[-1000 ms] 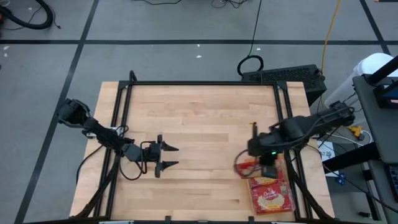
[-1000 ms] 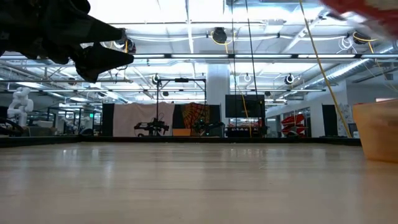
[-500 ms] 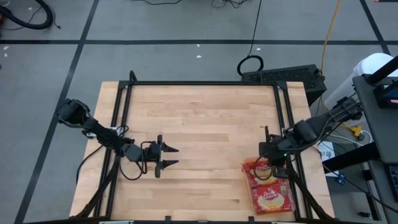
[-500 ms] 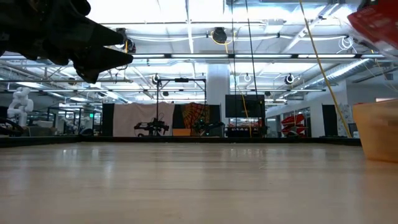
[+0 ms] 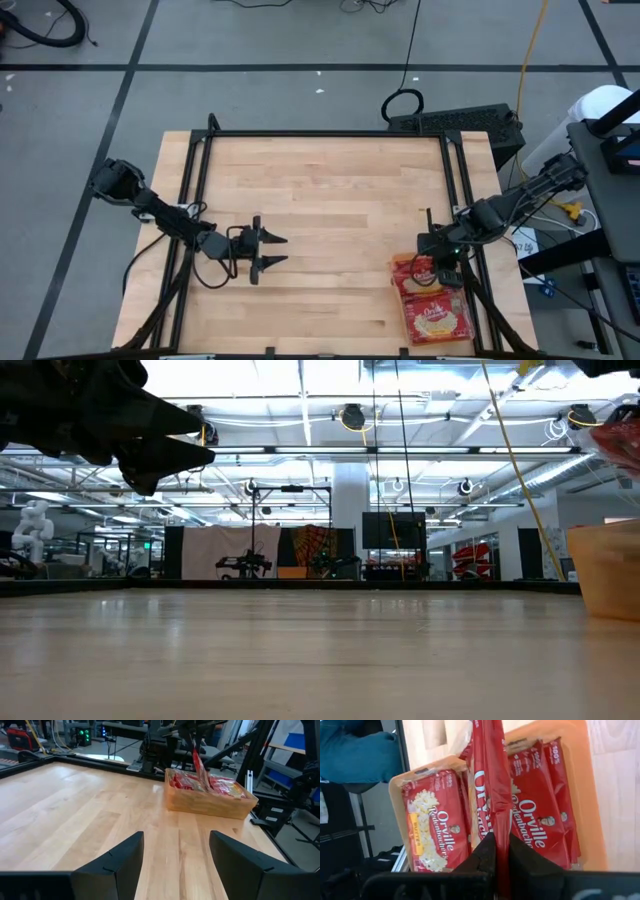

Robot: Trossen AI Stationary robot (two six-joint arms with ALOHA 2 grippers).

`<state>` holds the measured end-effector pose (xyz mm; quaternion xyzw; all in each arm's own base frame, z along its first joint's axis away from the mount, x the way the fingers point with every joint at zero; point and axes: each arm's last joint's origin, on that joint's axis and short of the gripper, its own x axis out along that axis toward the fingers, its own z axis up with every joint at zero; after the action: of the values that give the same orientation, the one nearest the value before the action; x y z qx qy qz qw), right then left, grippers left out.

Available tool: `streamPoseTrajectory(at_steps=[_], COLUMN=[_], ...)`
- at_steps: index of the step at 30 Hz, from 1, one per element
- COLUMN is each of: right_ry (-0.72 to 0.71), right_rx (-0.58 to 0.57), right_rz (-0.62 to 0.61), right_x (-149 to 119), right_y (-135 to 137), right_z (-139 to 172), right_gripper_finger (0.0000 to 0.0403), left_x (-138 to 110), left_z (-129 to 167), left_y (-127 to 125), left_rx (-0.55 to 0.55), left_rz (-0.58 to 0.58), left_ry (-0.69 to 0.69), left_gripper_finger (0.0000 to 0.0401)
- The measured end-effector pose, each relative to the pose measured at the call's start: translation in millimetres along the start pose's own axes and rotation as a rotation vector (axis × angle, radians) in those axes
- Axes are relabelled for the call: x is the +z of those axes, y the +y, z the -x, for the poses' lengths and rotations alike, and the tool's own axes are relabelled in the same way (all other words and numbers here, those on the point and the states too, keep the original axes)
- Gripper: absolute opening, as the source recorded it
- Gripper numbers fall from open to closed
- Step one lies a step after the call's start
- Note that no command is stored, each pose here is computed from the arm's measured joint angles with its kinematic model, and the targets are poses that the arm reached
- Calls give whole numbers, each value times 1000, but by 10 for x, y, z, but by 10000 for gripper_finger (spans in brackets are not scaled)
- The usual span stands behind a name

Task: Sort popcorn bags into baskets
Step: Put the popcorn pack into the orange bin, then return to Home Position

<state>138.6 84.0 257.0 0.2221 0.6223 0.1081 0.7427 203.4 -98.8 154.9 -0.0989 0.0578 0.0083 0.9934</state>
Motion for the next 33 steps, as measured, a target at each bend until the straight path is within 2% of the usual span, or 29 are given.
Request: streamPoseTrajectory(at_steps=[7, 17, 24, 28, 33], right_ry=[34, 102, 41, -35, -345], right_rx=[2, -99, -174, -193, -206], right_rz=[-27, -57, 16, 9, 49], right_x=[-108, -210, -190, -135, 92], right_y=[-119, -283, -307, -268, -86], right_z=[-82, -236, -234, -191, -24], right_gripper_finger=[25, 105, 137, 145, 145], left_x=[0, 1, 5, 7, 16], left_z=[0, 0, -8, -12, -28], left_y=[0, 2, 19, 27, 60], left_rx=[0, 8, 16, 21, 37], left_rz=[7, 6, 5, 8, 5], left_ry=[0, -3, -4, -5, -8], left_gripper_finger=[227, 227, 227, 227, 227])
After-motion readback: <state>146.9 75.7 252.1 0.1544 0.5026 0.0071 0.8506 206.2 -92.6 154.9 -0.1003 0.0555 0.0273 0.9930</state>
